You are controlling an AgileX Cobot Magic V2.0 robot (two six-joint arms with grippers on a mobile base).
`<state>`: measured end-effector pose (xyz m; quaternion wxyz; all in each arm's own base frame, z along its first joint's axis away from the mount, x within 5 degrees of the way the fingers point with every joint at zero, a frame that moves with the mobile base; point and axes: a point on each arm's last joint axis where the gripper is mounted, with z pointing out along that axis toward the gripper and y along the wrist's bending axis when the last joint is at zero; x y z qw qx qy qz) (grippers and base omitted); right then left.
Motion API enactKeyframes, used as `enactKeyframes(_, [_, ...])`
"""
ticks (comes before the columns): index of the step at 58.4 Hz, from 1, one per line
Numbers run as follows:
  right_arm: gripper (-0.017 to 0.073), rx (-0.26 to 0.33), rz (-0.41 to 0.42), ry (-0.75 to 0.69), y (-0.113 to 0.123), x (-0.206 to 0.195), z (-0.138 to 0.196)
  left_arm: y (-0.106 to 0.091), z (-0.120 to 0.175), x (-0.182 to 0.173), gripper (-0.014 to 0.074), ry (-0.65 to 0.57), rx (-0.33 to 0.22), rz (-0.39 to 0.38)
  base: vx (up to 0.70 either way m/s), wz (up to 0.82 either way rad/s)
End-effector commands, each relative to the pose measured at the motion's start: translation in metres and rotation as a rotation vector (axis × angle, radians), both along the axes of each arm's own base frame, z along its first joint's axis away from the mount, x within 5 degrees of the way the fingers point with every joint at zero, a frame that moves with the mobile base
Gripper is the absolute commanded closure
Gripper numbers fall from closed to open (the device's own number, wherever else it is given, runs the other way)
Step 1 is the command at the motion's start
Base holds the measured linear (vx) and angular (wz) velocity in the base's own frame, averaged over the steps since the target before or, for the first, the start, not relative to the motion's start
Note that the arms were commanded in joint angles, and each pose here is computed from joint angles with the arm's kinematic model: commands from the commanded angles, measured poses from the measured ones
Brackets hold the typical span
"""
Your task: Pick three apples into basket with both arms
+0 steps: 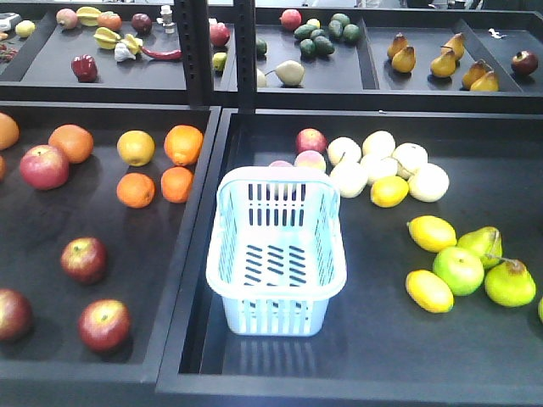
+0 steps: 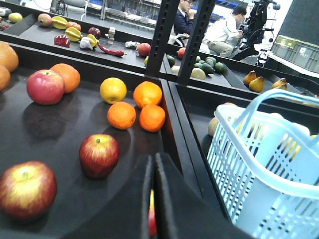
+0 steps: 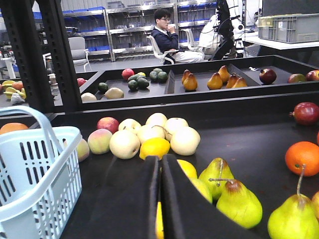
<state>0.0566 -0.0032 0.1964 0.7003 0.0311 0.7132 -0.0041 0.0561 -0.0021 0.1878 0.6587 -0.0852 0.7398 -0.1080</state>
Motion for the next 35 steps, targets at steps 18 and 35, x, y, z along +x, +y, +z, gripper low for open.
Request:
enactKeyframes(18, [0.0564, -0.019, 0.005, -0.073, 0.0006, -0.0005, 0.0031, -0.0009, 0.0157, -0.0016, 0.0599, -0.107, -0.013, -0.013, 0.14, -0.06])
enactKeyframes(35, [0.0564, -0.019, 0.005, -0.073, 0.0006, -0.0005, 0.0031, -0.0009, 0.0157, -0.0016, 0.0599, -0.107, -0.013, -0.013, 0.07, -0.04])
